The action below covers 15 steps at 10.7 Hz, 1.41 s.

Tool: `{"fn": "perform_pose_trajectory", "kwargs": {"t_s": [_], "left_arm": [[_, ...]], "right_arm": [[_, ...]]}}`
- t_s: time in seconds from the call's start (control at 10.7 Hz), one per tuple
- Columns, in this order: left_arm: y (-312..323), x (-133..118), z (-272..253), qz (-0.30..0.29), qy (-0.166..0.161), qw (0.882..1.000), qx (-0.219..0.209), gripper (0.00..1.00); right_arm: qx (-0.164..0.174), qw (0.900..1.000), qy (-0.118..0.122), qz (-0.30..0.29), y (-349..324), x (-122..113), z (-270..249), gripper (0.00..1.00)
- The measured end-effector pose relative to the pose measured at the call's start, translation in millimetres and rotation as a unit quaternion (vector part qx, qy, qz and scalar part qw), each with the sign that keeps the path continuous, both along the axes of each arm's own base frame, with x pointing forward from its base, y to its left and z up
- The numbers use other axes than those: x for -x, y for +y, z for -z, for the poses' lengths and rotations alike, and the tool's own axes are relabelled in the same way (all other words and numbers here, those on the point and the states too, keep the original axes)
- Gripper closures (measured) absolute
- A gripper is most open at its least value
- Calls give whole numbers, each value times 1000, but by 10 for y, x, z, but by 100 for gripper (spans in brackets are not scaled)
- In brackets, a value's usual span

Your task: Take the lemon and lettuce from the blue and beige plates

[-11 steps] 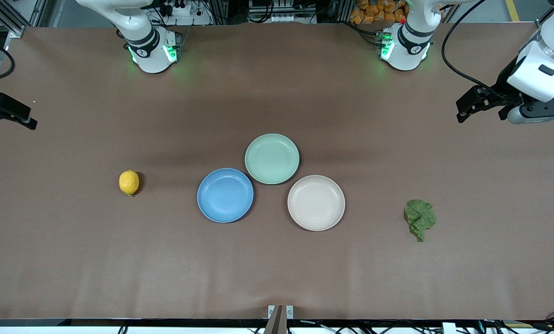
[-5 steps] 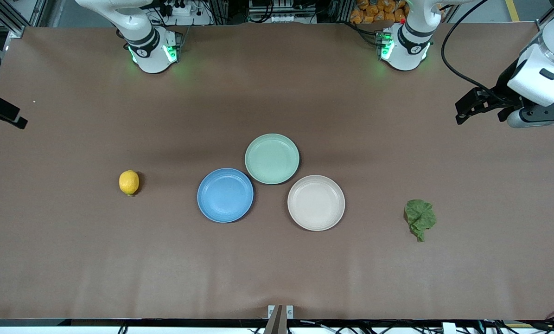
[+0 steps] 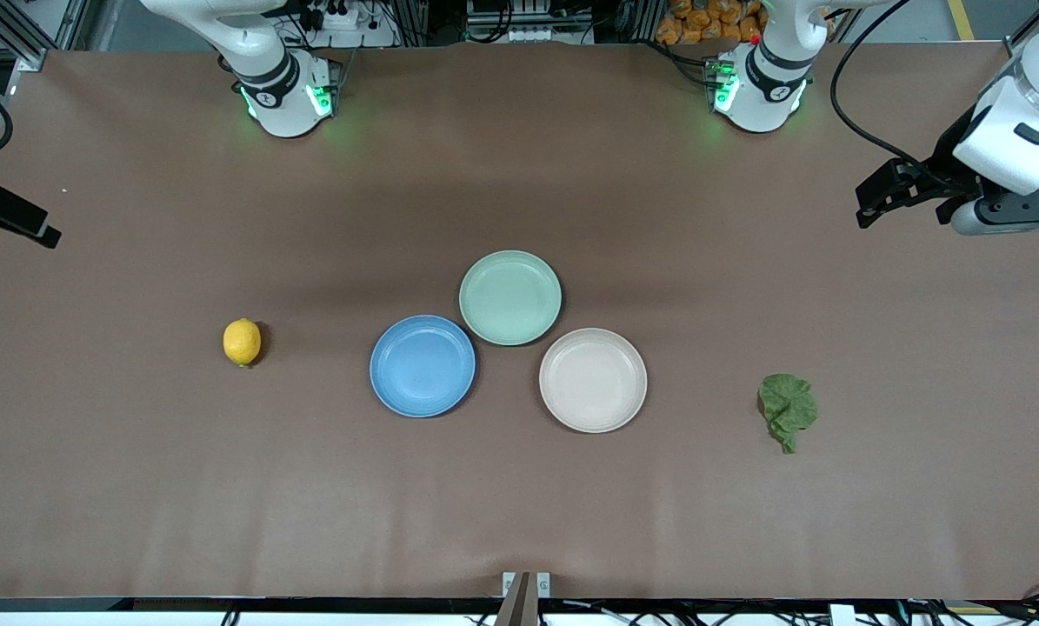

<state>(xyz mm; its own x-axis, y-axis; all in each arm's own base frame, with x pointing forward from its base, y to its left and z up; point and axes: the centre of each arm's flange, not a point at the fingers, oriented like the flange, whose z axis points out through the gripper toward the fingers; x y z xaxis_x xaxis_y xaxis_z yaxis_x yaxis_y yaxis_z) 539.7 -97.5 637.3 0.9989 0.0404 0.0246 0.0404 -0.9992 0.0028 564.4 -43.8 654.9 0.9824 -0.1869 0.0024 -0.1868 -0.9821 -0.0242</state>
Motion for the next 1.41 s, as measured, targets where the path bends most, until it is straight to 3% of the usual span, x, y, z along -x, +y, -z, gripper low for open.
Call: {"fn": "perform_pose_trajectory", "kwargs": {"t_s": [0.75,1.41], "left_arm": [[-8,1,-5,11,-1,1000,0,0],[-11,2,-5,12,-1,1000,0,0]], "right_arm": [[23,999,1,-47,3,-111,130,0],[32,999,8,-26,-240,-98,193,0]]}}
